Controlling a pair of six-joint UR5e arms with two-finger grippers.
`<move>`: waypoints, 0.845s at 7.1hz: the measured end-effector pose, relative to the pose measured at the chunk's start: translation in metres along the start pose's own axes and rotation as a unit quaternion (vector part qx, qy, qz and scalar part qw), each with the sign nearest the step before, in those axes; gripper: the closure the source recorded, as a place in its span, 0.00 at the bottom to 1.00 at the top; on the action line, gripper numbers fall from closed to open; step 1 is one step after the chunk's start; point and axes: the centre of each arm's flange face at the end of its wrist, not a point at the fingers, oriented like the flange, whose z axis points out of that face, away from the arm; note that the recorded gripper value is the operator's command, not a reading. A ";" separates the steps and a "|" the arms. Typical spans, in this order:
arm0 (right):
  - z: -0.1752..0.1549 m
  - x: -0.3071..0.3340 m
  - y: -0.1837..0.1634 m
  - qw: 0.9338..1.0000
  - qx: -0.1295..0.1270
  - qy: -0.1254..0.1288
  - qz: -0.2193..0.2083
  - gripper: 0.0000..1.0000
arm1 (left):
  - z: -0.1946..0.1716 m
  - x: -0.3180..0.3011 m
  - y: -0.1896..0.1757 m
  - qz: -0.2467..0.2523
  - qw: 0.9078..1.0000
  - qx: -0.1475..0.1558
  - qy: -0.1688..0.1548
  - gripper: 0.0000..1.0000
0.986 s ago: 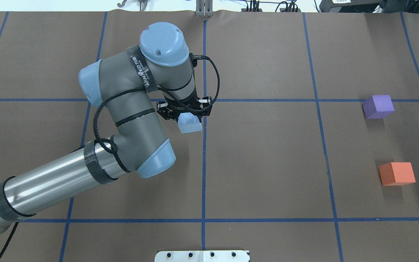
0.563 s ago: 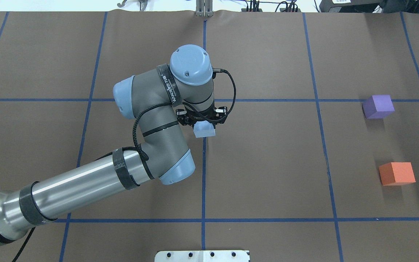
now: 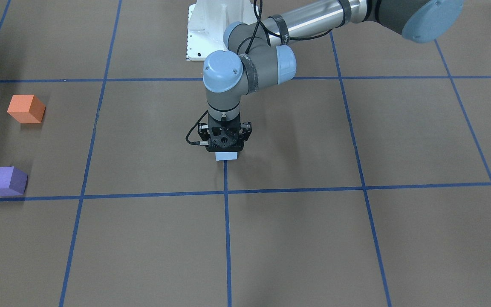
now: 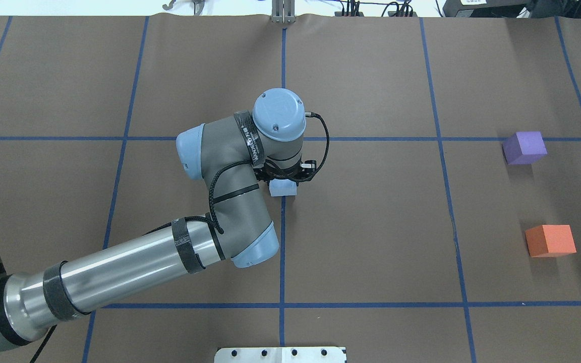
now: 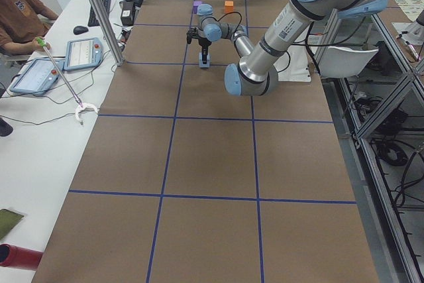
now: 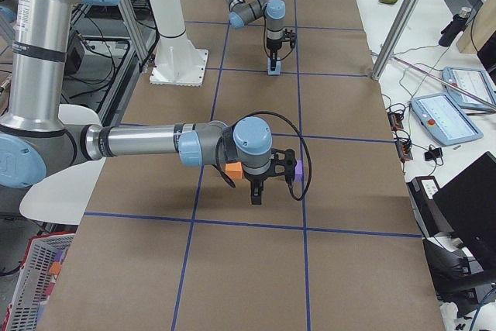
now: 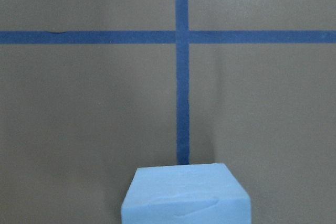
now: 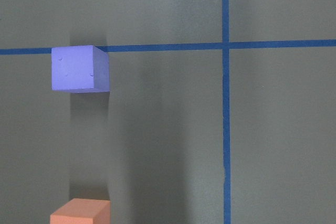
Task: Place blue block between orange and purple blocks
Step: 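Carry the light blue cube to the table center and release it, then raise the left gripper away while the right arm reaches toward the cube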
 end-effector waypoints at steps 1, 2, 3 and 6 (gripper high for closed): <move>-0.003 -0.005 -0.001 1.000 0.003 -0.003 -0.005 0.00 | 0.001 0.000 0.000 0.000 1.000 0.001 -0.002 0.00; -0.009 -0.013 -0.003 1.000 0.009 -0.003 -0.012 0.00 | -0.003 0.000 -0.001 0.000 1.000 0.002 0.001 0.00; -0.017 -0.023 -0.010 1.000 0.017 -0.003 -0.020 0.00 | -0.018 0.000 -0.005 -0.001 1.000 0.003 0.012 0.00; -0.036 -0.081 -0.058 0.999 0.032 -0.004 -0.027 0.00 | -0.112 -0.019 -0.024 -0.017 0.999 -0.010 0.039 0.00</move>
